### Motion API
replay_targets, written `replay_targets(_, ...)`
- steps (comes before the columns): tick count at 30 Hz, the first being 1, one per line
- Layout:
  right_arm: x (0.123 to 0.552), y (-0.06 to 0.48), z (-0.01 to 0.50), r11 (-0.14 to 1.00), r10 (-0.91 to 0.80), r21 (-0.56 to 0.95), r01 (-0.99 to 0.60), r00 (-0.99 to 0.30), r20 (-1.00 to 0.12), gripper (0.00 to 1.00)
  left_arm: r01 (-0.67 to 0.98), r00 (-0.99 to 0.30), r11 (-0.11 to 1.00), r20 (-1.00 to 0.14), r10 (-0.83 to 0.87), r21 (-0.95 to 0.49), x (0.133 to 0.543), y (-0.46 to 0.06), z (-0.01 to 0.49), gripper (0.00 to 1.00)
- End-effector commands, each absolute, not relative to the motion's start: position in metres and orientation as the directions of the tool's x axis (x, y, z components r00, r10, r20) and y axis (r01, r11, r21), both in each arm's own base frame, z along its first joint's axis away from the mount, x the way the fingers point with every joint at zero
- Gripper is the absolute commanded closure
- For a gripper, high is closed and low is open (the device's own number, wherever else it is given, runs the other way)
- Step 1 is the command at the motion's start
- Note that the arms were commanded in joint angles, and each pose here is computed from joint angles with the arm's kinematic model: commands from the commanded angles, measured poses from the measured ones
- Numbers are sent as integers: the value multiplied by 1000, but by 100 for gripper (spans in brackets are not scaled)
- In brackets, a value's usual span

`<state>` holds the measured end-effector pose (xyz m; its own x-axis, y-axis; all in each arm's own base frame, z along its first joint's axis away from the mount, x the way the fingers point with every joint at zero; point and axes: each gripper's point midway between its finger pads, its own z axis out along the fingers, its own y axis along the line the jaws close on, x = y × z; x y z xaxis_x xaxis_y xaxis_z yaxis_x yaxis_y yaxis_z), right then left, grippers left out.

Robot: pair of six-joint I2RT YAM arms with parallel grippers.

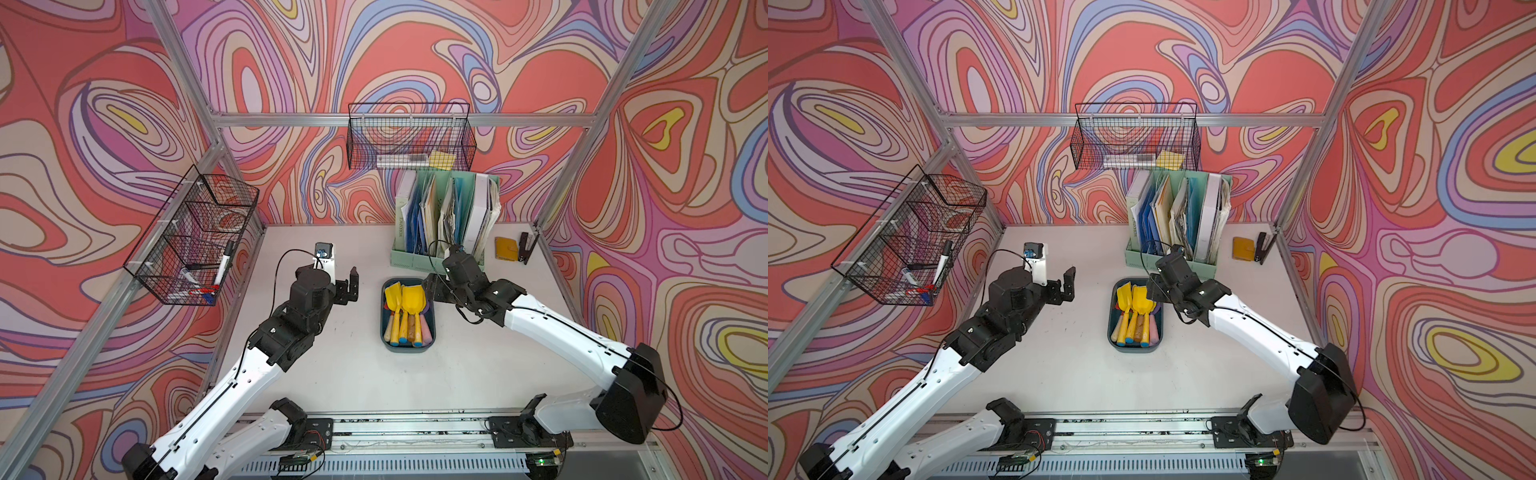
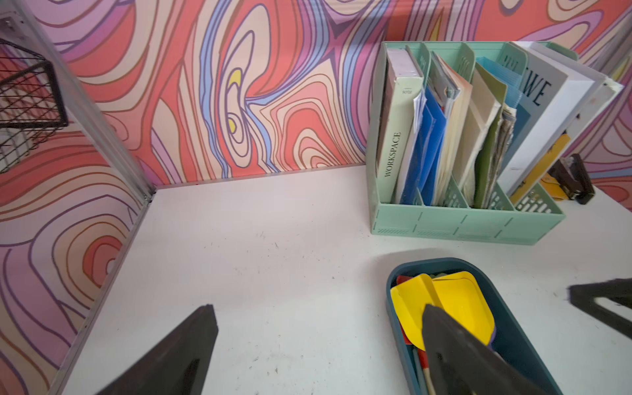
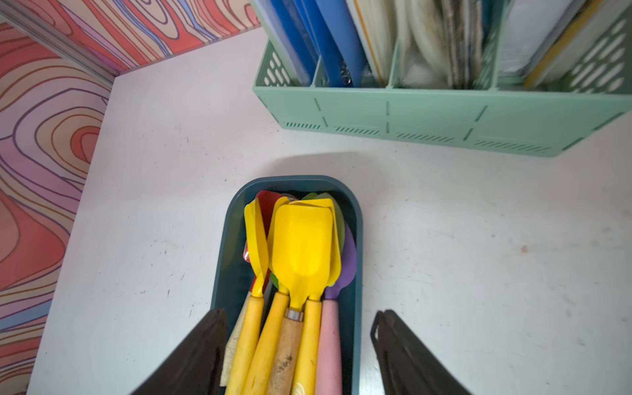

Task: Put the shovel into the storage box
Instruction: Reset both arms

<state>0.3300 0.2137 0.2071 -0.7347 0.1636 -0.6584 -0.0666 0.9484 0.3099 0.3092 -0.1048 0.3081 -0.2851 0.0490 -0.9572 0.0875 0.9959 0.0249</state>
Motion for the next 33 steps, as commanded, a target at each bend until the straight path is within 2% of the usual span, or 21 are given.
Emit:
replay_targets(1, 323, 175, 196, 986, 111, 166, -5, -727, -678, 28, -46, -181, 999, -983, 12, 21, 314, -82, 328, 1)
replay_targets(5, 320, 147, 192, 990, 119, 132, 37, -720, -683, 29, -156, -195, 984, -979, 55, 87, 320, -67, 317, 1)
replay_targets(9, 317, 108, 195, 991, 130, 84, 100, -687, -715, 29, -236, -261, 941, -949, 177, 241, 332, -57, 286, 1)
replay_targets(13, 314, 74, 203, 985, 157, 77, 153, -623, -767, 28, -244, -314, 916, -920, 235, 318, 339, -51, 250, 1)
replay_targets(17, 311, 51, 202, 979, 184, 95, 182, -572, -799, 27, -247, -280, 948, -951, 129, 201, 333, -35, 221, 1)
replay_targets(21, 314, 35, 192, 976, 176, 69, 206, -564, -806, 27, -345, -188, 938, -982, -28, 39, 316, -1, 202, 2)
replay_targets(24, 321, 22, 192, 975, 157, 40, 221, -542, -826, 27, -391, -170, 917, -985, 6, 73, 308, 13, 190, 3)
replay_targets(28, 332, 4, 196, 974, 107, -3, 228, -469, -877, 28, -391, -237, 904, -968, 81, 171, 313, 15, 165, 5)
replay_targets(33, 335, 1, 195, 984, 21, -31, 174, -285, -958, 28, -307, -208, 946, -977, 41, 105, 322, 2, 134, 4)
